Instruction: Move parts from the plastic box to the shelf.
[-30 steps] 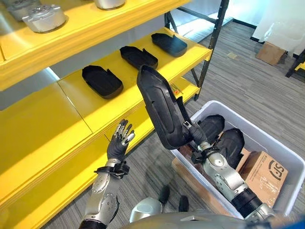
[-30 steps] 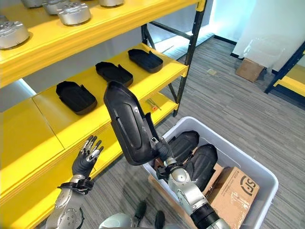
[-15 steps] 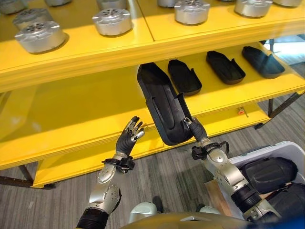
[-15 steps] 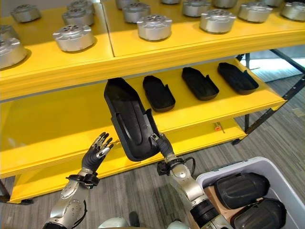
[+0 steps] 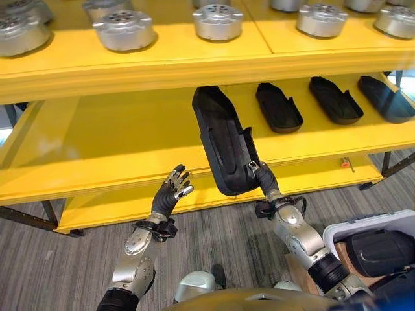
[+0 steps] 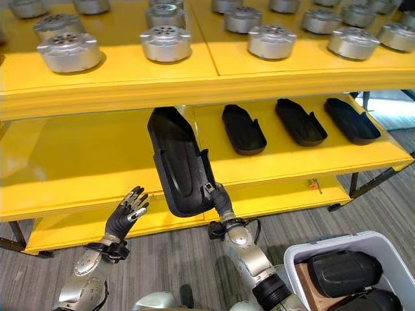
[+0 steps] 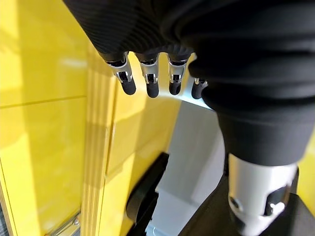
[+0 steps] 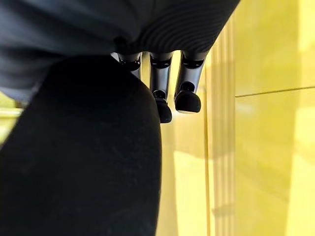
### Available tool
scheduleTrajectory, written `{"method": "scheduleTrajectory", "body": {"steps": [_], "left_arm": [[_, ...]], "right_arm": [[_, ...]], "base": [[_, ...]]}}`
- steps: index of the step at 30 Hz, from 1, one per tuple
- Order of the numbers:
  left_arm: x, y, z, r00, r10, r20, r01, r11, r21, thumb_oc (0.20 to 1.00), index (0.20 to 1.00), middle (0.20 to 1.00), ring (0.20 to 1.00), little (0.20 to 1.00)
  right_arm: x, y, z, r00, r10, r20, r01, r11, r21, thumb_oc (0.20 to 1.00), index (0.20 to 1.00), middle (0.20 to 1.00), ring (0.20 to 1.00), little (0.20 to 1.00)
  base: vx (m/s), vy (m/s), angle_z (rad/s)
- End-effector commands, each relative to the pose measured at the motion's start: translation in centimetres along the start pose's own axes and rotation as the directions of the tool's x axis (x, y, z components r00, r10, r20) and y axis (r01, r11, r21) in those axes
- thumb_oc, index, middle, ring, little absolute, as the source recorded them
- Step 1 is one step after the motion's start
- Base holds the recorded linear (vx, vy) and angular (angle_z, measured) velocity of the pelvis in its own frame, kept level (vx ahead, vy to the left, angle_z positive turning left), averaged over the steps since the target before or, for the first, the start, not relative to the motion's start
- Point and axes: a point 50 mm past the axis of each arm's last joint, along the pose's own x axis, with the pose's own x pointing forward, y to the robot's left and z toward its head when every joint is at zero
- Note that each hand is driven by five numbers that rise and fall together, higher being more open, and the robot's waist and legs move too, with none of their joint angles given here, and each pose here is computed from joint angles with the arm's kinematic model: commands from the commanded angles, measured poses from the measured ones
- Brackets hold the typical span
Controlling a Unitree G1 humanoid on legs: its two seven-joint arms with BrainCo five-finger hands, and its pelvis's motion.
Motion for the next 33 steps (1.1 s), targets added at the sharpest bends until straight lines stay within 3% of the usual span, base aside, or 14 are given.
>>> {"method": "scheduleTrajectory", "body": {"steps": [1,14,21,33], "left_arm": [[1.1,-1.8,3.3,0.982,-0.105,0.159,0.099,0.994,0.045,1.000,1.000,1.000,1.000,1.000],[1.0,-3.2,1.6,0.981,-0.169,0.090,0.165,0.985,0.050,1.000,1.000,1.000,1.000,1.000],[1.0,-3.5,1.9,0.980,-0.158,0.118,0.158,0.987,0.012,1.000,1.000,1.000,1.000,1.000],[2.1,-5.1,1.8,0.958,-0.272,0.093,0.271,0.962,0.017,1.000,1.000,1.000,1.000,1.000]], "right_arm": [[0.8,0.7,2.5,0.992,-0.041,0.123,0.029,0.995,0.100,0.200,0.200,0.200,0.200,0.200],[1.5,-3.3,2.5,0.980,-0.160,0.119,0.155,0.987,0.051,0.200,0.200,0.200,0.200,0.200],[2.1,-3.8,2.6,0.977,-0.185,0.110,0.185,0.983,0.012,0.200,0.200,0.200,0.200,0.200],[3.0,-5.8,3.5,0.950,-0.285,0.126,0.291,0.957,-0.025,0.200,0.200,0.200,0.200,0.200]], "base": [[0.04,-0.033,0.17],[0.12,-0.127,0.62],[0.11,-0.110,-0.03],[0.00,-0.054,0.23]]}}
